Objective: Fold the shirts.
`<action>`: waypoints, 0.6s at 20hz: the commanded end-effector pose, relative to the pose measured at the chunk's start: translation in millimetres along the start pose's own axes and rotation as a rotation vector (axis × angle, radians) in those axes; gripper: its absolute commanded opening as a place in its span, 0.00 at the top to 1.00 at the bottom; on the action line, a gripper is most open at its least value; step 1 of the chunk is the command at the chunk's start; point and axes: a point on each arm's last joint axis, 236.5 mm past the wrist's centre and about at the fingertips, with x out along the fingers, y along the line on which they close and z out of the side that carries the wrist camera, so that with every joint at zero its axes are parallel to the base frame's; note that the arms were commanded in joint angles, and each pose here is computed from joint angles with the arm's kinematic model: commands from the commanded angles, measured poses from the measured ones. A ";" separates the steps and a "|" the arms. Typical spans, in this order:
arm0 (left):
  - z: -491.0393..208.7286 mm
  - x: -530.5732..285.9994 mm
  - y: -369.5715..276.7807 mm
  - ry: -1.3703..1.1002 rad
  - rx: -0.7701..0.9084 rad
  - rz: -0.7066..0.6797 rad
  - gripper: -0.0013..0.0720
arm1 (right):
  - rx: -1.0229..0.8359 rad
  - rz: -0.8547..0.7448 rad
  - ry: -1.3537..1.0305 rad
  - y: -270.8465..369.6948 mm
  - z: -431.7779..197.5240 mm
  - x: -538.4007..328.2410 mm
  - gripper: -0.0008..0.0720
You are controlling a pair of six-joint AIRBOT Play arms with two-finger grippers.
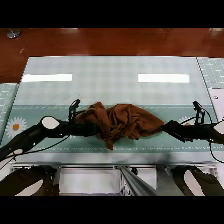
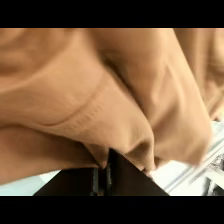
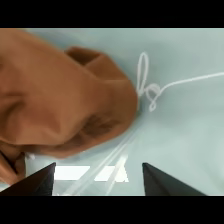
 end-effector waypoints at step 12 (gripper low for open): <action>56.6 -36.2 -33.5 -0.078 0.090 -0.095 0.95 | -0.048 0.063 0.145 80.2 14.3 87.4 0.16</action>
